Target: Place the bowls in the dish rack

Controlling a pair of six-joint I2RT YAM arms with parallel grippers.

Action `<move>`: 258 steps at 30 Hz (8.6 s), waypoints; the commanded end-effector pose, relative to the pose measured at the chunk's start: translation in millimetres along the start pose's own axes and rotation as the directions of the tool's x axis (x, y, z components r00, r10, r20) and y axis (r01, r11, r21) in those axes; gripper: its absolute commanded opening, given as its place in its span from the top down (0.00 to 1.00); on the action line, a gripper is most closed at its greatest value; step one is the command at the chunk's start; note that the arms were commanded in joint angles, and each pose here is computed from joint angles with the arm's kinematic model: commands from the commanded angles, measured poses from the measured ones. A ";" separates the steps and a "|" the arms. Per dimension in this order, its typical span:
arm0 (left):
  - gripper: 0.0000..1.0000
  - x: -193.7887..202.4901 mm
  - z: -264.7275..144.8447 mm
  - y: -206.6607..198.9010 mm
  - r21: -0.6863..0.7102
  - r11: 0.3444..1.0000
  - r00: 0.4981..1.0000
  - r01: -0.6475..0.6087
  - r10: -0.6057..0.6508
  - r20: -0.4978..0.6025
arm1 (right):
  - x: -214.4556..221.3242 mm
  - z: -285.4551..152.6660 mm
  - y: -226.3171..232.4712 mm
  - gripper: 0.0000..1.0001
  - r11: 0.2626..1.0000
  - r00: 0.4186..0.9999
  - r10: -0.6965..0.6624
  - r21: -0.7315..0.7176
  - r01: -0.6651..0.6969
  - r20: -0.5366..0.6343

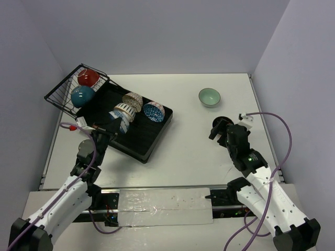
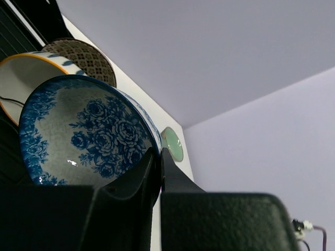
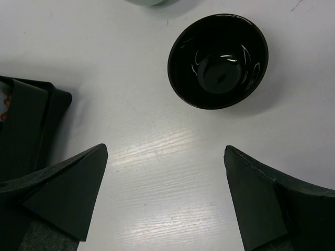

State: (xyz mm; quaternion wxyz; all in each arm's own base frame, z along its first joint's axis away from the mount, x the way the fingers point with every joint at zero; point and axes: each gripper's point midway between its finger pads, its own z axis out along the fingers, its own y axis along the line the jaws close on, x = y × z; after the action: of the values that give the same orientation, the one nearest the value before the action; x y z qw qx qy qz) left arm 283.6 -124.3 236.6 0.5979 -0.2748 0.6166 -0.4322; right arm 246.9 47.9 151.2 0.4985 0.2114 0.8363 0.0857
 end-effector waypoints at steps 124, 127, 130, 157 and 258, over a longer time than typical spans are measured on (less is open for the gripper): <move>0.04 32.9 76.8 -76.8 0.113 0.752 0.691 -0.649 0.645 -0.326 | -25.0 24.8 -29.1 0.00 0.969 0.997 0.081 0.233 -0.083 0.020; 0.02 70.7 90.1 -93.3 0.205 0.679 0.584 -0.705 0.720 -0.374 | -25.3 29.9 -46.3 0.01 0.948 0.994 0.108 0.300 -0.107 0.014; 0.01 96.4 96.7 -96.0 0.242 0.624 0.501 -0.743 0.758 -0.418 | -20.4 37.3 -59.4 0.03 0.925 0.989 0.146 0.355 -0.135 -0.005; 0.01 105.5 50.5 -52.3 0.300 0.494 0.322 -0.816 0.820 -0.474 | 0.9 117.2 -95.7 0.61 0.831 0.927 0.375 0.454 -0.322 -0.029; 0.01 -101.5 -1.3 26.6 -0.391 0.681 0.783 -0.619 0.572 -0.244 | 66.3 28.8 311.2 1.00 0.167 -0.019 -0.907 0.400 0.901 0.421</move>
State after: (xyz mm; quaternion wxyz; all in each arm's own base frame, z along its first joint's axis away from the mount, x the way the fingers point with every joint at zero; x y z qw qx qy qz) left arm 300.9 -29.4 254.8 0.5758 -0.1660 0.7968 -0.0779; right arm 338.1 352.9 170.0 0.6319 -0.3851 0.5599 -0.3726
